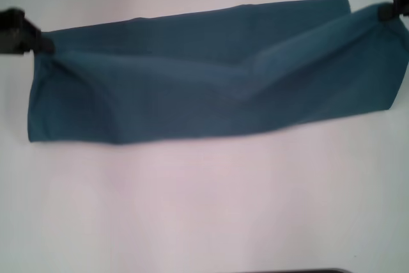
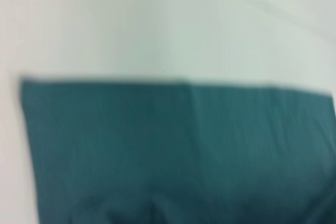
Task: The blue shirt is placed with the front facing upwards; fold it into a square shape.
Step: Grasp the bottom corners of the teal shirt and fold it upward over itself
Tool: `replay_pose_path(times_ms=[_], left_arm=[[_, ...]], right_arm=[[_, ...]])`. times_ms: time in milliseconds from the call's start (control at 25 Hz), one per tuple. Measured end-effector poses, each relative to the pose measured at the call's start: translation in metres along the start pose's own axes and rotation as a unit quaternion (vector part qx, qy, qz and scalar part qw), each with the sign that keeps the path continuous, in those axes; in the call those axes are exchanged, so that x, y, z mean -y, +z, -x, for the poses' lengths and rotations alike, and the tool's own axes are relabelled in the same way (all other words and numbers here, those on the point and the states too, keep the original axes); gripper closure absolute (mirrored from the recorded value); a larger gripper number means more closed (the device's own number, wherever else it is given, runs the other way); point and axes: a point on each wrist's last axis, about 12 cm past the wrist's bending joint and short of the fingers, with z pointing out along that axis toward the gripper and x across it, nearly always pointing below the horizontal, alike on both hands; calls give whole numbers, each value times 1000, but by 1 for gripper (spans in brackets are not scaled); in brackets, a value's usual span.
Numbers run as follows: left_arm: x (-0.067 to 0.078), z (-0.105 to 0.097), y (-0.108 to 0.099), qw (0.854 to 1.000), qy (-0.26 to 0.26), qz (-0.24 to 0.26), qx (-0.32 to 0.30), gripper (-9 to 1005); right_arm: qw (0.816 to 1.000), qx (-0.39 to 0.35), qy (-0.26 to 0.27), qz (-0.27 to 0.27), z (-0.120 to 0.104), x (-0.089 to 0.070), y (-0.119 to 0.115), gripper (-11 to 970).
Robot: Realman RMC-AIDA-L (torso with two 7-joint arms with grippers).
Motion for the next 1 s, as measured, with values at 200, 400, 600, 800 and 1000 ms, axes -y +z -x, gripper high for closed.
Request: replay_pose_path(times_ms=[200,400,600,800,1000], left_arm=[[7,20,9,998,-8,30,48,955],[7,29,25,995,-16,63,78,955],[6,27,47,993,-18,84,81,955],[9,33,44,990,-17,85,114,955],[13,38,51,987,-13,87,136,955]], right_arm=[[997,64,27,-24,8,13,-3,832],[992,112,44,-44,12,22,1,824],[988,129,44,-65,11,27,26,817],[984,152,30,-91,17,25,40,809],[984,135,15,-117,15,24,61,801]])
